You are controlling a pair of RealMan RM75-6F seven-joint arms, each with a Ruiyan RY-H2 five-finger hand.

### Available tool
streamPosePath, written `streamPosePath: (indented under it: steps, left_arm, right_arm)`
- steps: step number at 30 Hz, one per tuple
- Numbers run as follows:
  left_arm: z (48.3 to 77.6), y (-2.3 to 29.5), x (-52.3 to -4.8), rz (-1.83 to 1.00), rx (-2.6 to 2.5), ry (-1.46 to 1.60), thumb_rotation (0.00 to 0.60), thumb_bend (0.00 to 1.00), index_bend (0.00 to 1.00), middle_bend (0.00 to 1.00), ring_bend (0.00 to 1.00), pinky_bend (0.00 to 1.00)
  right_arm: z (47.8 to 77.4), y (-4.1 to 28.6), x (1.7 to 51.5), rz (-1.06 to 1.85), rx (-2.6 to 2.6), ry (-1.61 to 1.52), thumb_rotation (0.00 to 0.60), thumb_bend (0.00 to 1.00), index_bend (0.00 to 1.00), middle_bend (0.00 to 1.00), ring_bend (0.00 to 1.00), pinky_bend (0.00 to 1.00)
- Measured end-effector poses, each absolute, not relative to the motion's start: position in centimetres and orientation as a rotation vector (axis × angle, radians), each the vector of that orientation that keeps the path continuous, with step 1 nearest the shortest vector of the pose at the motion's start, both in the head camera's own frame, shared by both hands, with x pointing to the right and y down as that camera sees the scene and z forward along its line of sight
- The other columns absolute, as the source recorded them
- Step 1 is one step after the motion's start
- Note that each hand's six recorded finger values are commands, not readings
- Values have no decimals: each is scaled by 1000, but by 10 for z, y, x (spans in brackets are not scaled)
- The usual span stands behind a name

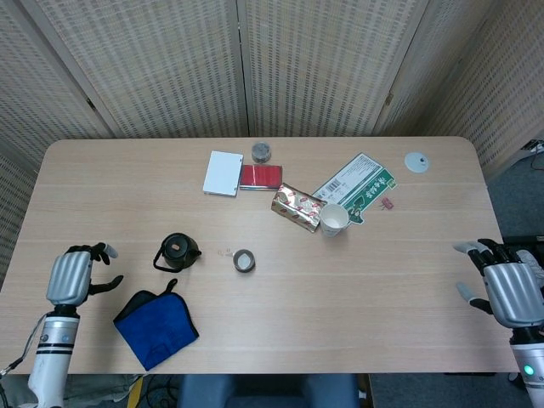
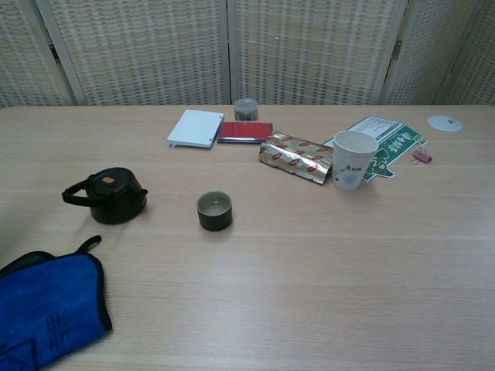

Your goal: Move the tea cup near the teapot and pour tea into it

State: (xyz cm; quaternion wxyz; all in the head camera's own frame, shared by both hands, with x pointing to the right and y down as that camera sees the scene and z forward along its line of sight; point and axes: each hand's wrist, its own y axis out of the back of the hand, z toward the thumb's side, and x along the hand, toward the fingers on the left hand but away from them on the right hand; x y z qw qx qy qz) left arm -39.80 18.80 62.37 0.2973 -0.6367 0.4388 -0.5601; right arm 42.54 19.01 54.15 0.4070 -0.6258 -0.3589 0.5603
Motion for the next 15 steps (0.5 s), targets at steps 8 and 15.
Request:
streamPosePath:
  steps: [8,15]
  left_arm:
    - [600,216,-402,-1503,-1654,1171,600,170,480,528,456,334]
    - [593,230,-397,-1492,-1654,1183,600,170,483,526,456,334]
  right_arm:
    - [544,200,423,1418,-1590,-907,600,231,288,308,199,271]
    - [541,204,424,1424,-1577,-918,600,231,288,308,199,271]
